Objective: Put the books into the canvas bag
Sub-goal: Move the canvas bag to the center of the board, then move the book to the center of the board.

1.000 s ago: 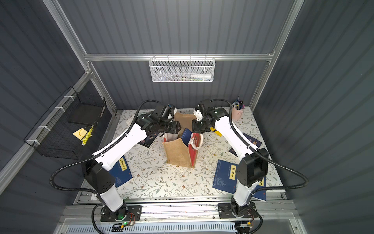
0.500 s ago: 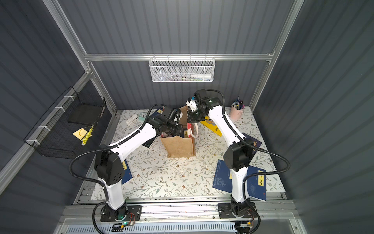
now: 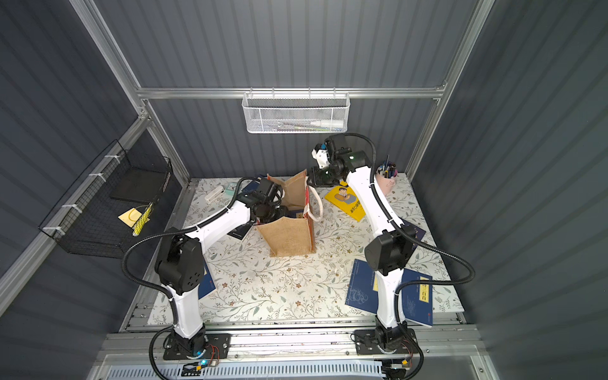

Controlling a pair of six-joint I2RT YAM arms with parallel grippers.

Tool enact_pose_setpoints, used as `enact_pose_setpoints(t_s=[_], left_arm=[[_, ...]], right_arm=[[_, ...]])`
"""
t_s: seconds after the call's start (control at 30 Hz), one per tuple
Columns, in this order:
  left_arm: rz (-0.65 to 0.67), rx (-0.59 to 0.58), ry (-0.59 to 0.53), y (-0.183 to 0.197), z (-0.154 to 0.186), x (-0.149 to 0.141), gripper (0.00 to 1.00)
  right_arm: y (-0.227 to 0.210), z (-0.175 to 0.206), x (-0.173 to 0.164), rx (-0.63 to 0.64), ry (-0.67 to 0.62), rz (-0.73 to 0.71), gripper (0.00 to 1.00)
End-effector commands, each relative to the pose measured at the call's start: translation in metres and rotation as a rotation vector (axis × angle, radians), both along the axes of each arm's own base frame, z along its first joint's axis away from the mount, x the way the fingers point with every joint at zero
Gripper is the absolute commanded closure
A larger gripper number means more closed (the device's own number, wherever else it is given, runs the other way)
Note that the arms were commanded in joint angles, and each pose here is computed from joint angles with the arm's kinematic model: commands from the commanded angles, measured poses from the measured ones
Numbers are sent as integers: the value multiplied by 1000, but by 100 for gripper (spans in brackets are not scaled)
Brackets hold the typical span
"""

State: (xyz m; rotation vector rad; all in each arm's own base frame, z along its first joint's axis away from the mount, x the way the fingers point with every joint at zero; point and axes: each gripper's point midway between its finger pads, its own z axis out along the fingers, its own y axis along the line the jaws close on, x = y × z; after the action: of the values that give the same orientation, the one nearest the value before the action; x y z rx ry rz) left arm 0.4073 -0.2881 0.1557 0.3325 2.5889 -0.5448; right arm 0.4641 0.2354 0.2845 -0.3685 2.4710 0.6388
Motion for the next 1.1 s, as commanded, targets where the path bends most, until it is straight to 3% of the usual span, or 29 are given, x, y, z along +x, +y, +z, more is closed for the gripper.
enact_pose_setpoints(t_s=[0.0,0.17,0.37,0.57,0.7,0.8,1.07], left_arm=[[-14,-56,-163,5,86,-3,49],[39,-44,-257,31,134,-20,42],[193,23,-282,87,143,-59,31],[363,148,-168,146,97,-108,19],[465,279,-74,182,62,-135,1],[546,345,-11,206,38,-154,1],[786,356,117,255,-19,-183,1]], right_arm=[[-17,20,-10,-31,-21,-77,51],[-17,47,-37,-50,-80,-98,47],[11,62,-90,-66,-122,-43,45],[55,60,-136,-59,-139,50,44],[89,51,-156,-49,-138,114,44],[115,36,-168,-59,-119,170,44],[179,-18,-195,-62,-22,297,43]])
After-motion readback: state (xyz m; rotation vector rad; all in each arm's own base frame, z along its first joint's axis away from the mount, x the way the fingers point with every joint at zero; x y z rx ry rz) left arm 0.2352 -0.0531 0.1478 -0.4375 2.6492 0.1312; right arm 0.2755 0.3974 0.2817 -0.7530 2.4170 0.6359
